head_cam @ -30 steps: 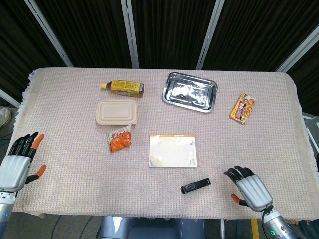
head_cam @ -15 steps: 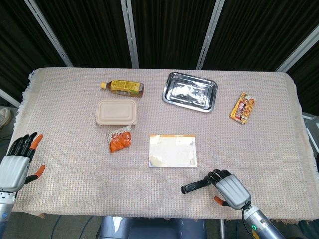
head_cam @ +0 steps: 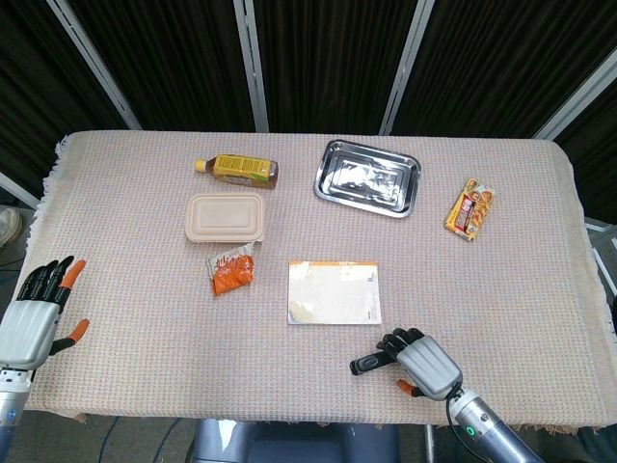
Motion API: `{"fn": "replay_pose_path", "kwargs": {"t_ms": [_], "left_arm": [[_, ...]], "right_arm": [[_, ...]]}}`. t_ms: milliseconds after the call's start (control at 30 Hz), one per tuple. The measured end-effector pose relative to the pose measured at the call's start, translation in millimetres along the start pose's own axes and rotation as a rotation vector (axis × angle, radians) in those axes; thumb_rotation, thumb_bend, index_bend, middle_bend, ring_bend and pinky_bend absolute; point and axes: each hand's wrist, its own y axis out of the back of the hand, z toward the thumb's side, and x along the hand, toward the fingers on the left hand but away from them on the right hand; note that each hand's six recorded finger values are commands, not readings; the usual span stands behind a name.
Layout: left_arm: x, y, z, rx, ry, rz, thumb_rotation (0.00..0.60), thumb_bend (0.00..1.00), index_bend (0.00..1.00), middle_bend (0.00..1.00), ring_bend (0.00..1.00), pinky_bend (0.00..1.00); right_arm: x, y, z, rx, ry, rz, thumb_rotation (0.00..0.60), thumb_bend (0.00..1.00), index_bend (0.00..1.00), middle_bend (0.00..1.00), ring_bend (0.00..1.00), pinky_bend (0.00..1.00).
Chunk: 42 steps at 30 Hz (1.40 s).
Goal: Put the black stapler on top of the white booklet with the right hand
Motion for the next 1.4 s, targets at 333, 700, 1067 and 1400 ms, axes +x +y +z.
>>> {"fn": "replay_pose_path", "kwargs": {"t_ms": [333,700,1067,1400], "left_arm": [[2,-3,1,0.004,-0.002,-0.014,0.600,0.29,0.00,0.00,0.00,0.08],[2,-2,-2,-0.002,0.002,-0.020,0.600,0.29,0.00,0.00,0.00,0.08],[1,-2,-2,-0.008,-0.002,-0.022,0.600,0.30,0.00,0.00,0.00,0.08],[1,-2,-3,-0.007,0.001,-0.021,0.600,0.30,0.00,0.00,0.00,0.08]], "right_arm": [[-13,-8,8,-0.005,0.029,0.022,0.600,0.26,0.25,0.24,0.22,0.30],[-24,-18,14,-0.007,0.052,0.037,0.600,0.36,0.53,0.44,0.44,0.54],[-30,-8,23,0.037,0.094,-0.038,0.600,0.41,0.64,0.48,0.51,0.63],[-48,15,41,0.093,0.143,-0.065,0.600,0.41,0.64,0.48,0.51,0.63]]}}
